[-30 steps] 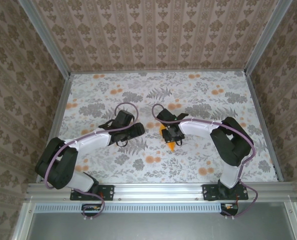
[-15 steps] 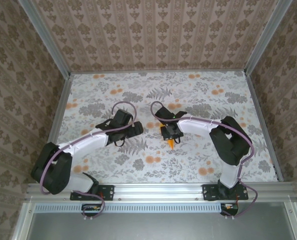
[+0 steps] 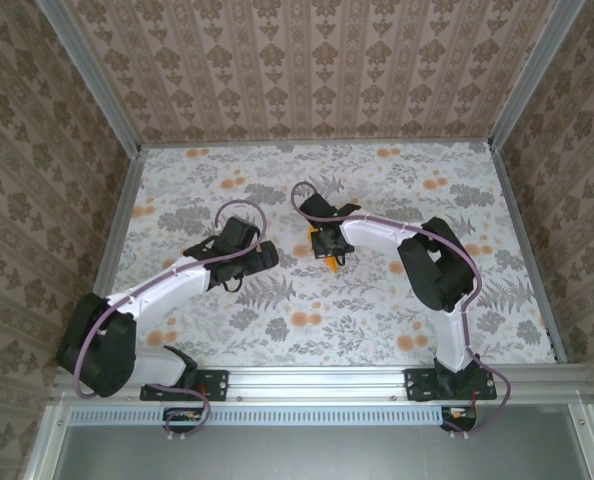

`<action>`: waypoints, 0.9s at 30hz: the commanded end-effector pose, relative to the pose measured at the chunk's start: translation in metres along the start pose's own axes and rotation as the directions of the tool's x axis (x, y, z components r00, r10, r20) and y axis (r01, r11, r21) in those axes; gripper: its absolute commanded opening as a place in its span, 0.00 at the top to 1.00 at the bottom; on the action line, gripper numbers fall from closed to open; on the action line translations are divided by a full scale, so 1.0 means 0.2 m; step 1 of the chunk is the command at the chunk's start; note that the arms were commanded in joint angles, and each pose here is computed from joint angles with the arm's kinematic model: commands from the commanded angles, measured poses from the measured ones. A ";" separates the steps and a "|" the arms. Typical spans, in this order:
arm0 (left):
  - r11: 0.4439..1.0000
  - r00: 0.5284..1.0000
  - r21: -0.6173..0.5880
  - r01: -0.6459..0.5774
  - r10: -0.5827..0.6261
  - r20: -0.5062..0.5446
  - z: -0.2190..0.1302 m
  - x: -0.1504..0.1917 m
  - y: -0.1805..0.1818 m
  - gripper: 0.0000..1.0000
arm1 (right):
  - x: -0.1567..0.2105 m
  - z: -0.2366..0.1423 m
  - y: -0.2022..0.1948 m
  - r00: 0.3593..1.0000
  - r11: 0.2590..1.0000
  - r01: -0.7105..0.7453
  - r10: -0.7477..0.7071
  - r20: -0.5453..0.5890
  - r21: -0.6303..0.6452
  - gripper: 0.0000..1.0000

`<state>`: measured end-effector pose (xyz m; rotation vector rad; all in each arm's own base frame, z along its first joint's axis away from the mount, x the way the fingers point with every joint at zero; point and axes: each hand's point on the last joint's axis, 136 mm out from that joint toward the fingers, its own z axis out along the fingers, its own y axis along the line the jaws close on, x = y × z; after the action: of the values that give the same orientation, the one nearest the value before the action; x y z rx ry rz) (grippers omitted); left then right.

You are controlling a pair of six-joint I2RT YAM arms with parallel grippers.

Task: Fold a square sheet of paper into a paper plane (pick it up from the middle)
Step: Move a paper plane to the center of the table.

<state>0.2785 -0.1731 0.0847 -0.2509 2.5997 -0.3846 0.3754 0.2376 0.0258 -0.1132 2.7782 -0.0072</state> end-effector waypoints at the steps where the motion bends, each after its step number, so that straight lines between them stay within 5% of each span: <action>1: 1.000 1.000 -0.023 -0.008 0.008 0.012 -0.02 -0.01 0.05 0.00 | 0.02 0.04 -0.03 0.999 0.999 -0.013 0.014 -0.029 0.042 0.91; 14: 1.000 0.999 -0.030 -0.008 0.009 0.036 -0.05 -0.07 0.05 0.00 | 0.04 0.05 -0.03 0.997 0.998 -0.057 0.059 -0.050 0.039 0.80; 23: 0.999 0.995 -0.050 -0.014 0.018 0.094 -0.12 -0.19 0.06 0.00 | -0.14 -0.33 -0.04 0.988 0.991 -0.124 0.128 0.085 -0.050 0.61; 27: 0.998 0.991 -0.070 -0.007 0.016 0.134 -0.18 -0.27 0.10 0.00 | -0.19 -0.50 -0.09 0.972 0.983 -0.156 0.171 0.163 -0.100 0.42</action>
<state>0.2976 -0.1446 0.1096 -0.2912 2.5376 -0.3080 0.3800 0.2339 0.0999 0.0447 2.6675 0.1227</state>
